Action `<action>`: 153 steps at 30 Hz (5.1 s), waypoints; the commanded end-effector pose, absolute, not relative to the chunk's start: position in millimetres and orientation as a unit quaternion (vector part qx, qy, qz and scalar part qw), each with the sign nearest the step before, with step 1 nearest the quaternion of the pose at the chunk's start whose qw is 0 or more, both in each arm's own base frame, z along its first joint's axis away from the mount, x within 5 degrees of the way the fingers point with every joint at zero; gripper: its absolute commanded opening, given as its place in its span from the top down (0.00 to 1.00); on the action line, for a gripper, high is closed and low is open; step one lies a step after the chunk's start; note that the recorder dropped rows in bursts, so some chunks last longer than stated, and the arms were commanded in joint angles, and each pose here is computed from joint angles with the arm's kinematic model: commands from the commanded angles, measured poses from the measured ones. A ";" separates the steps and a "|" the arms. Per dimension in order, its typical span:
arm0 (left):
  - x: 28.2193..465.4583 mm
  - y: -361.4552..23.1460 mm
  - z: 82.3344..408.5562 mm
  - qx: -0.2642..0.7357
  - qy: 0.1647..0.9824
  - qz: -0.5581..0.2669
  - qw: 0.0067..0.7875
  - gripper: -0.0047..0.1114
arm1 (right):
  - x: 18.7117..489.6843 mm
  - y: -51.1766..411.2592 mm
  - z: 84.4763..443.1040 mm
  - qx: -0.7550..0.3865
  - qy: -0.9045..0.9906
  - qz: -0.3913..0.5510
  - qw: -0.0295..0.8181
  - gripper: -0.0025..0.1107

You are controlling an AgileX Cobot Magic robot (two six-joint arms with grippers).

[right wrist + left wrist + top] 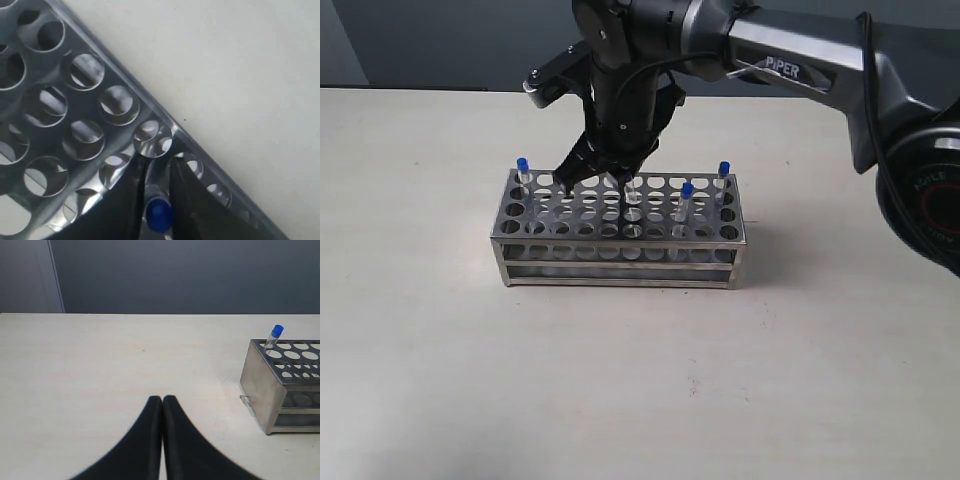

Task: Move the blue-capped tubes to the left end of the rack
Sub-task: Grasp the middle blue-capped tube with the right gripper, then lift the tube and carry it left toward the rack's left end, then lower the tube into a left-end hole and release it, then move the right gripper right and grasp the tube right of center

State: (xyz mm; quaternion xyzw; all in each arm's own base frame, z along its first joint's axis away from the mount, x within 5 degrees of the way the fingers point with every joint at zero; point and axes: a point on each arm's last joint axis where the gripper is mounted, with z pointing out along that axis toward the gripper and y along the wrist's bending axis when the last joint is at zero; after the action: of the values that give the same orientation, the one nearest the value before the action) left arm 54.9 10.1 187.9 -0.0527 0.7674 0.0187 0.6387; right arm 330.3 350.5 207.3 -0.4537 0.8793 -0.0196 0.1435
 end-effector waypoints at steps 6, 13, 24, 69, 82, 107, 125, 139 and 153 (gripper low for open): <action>54.8 9.5 189.6 -0.050 0.764 0.015 0.643 0.95 | 327.2 341.0 237.9 -0.452 0.876 -0.025 0.167 0.99; 54.8 9.5 189.6 -0.050 0.764 0.015 0.643 0.95 | 320.0 334.2 285.3 -0.444 0.866 0.003 0.231 0.99; 54.8 9.4 189.7 -0.050 0.764 0.015 0.644 0.95 | 295.1 359.2 313.8 -0.493 0.808 0.192 0.259 0.99; 54.8 9.4 189.7 -0.050 0.764 0.015 0.644 0.95 | 304.8 421.7 199.2 -0.504 0.806 0.224 0.213 0.99; 54.8 9.4 189.7 -0.050 0.764 0.015 0.644 0.95 | 301.1 417.0 205.7 -0.515 0.807 0.215 0.196 0.57; 54.8 9.4 189.7 -0.050 0.764 0.015 0.644 0.95 | 307.2 341.6 278.9 -0.484 0.850 -0.055 0.199 0.57; 54.8 9.4 189.7 -0.050 0.764 0.015 0.644 0.95 | 325.1 297.0 232.0 -0.414 0.900 -0.044 0.133 0.57; 54.8 9.5 189.6 -0.050 0.764 0.015 0.643 0.95 | 331.0 287.4 216.0 -0.396 0.910 -0.037 0.120 0.78; 54.8 9.5 189.6 -0.050 0.764 0.015 0.643 0.95 | 326.5 287.2 215.0 -0.407 0.908 -0.030 0.096 0.61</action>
State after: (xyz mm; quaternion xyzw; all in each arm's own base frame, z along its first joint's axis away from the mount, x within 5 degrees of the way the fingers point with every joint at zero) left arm 54.9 10.1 187.9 -0.0527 0.7674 0.0187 0.6387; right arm 326.1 291.1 215.2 -0.4033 0.9090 -0.0218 0.1035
